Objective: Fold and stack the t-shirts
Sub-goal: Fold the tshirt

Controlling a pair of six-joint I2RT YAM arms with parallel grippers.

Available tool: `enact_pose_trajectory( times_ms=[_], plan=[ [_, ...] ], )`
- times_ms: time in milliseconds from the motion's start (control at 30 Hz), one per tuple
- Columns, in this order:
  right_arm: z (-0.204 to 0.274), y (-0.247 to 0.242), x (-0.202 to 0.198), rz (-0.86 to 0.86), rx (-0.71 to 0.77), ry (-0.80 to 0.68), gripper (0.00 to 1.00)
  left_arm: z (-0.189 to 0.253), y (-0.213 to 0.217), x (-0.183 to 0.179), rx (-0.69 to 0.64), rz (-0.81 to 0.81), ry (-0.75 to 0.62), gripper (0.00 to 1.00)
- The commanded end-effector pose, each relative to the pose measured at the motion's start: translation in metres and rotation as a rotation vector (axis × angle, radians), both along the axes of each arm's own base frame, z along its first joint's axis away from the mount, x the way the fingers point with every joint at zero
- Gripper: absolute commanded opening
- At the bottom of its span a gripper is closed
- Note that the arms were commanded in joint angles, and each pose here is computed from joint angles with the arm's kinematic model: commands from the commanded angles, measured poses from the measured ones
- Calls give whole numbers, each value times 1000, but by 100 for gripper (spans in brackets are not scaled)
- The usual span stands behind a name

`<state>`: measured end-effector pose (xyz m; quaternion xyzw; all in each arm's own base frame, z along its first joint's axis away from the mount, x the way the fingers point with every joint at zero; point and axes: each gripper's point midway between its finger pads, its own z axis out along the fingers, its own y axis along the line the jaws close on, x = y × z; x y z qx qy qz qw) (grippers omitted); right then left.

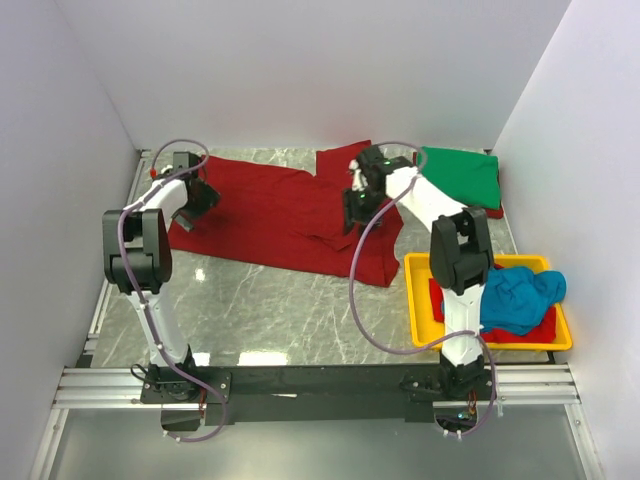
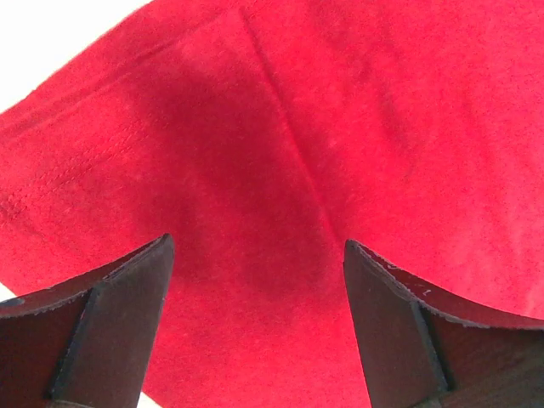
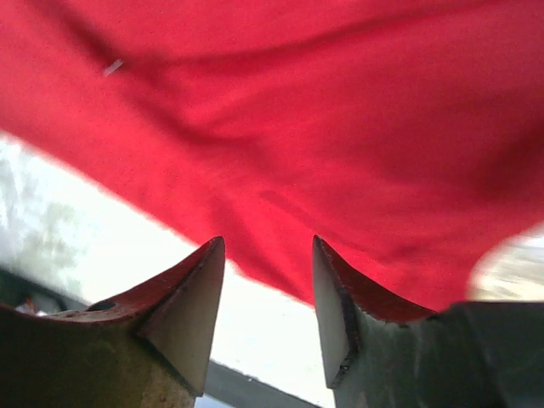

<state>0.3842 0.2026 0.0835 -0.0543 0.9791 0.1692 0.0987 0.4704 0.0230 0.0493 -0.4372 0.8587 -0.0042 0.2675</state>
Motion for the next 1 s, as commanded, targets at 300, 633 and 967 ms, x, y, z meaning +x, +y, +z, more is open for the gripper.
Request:
enact_pose_trajectory(
  times_ms=[300, 633, 967],
  plan=[
    [-7, 42, -18, 146, 30, 25, 50, 9, 0, -10, -1, -40, -49, 87],
    [-29, 52, -20, 159, 15, 47, 53, 5, -1, -15, -2, -52, -35, 87],
    [-45, 53, -17, 149, -3, 70, 54, 4, -2, -16, -1, -56, -30, 86]
  ],
)
